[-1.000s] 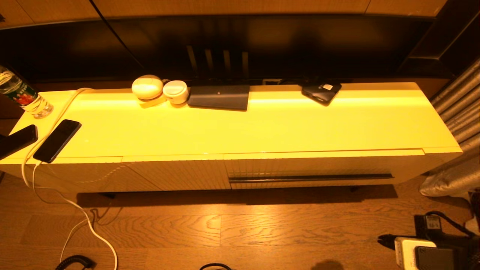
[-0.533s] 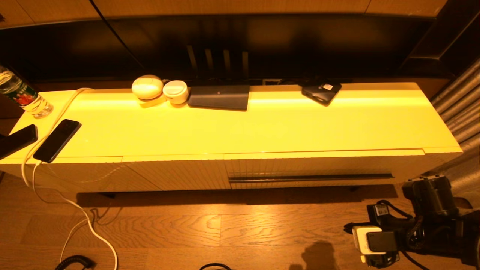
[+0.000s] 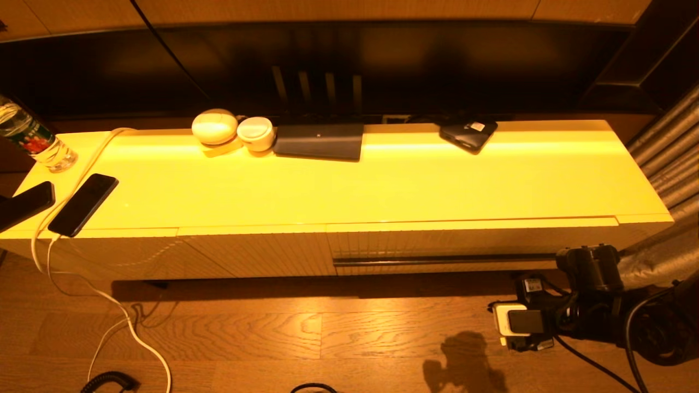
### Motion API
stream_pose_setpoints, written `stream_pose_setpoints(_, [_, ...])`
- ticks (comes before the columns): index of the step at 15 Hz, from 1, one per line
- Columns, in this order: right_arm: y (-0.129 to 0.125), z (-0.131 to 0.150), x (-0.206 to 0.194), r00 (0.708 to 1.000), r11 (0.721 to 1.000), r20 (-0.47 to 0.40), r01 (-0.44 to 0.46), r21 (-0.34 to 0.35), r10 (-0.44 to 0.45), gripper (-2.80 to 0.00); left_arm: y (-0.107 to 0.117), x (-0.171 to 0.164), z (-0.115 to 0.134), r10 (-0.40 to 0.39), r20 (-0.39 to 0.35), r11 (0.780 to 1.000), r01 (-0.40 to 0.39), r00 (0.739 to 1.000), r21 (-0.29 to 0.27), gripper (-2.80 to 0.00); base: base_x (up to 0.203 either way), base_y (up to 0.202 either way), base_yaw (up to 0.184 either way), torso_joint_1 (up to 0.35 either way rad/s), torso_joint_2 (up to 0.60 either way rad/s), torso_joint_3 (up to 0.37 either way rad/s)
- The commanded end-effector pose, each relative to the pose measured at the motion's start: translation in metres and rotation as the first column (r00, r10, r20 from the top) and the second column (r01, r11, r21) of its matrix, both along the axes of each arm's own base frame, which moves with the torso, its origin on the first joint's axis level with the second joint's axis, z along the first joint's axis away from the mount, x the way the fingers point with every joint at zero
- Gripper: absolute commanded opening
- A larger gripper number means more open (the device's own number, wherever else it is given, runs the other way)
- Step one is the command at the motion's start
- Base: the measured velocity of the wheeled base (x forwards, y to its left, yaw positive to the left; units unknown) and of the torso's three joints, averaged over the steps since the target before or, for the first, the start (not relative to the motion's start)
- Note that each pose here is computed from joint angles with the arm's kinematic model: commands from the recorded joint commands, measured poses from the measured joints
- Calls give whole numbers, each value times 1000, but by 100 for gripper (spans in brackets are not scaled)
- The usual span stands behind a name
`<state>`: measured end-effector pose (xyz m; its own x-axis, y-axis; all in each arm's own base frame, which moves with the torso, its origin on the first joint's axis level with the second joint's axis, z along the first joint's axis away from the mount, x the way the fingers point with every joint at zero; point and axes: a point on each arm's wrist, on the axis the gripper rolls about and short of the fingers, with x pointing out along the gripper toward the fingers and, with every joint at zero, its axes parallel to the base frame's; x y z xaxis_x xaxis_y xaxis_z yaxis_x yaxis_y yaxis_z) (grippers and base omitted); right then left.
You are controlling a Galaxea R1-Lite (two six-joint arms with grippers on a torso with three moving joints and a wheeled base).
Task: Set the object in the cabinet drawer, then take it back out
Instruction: Open the drawer
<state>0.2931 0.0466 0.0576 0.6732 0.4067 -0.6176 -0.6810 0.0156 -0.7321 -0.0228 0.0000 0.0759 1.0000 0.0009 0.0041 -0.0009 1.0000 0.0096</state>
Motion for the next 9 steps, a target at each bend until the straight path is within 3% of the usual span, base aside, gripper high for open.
stream_pose_setpoints(1, [-1,-6,11,1000,1000,24,4,-3,-4,-280,0,0,0,1,-1,1000,-1,1000,0,-280,0,0,0,0,0,0])
stream_pose_setpoints(2, [-2,-6,13,1000,1000,27,6,-2,-6,-280,0,0,0,1,-1,1000,-1,1000,0,-280,0,0,0,0,0,0])
stream_pose_setpoints(3, [-3,-5,15,999,1000,36,8,-3,-8,0,0,0,0,1,-1,1000,-1,1000,0,-280,0,0,0,0,0,0])
stream_pose_setpoints(9, [-4,-12,20,1000,1000,21,2,-11,-2,0,0,0,-1,1,-3,1000,-1,1000,0,-280,0,0,0,0,0,0])
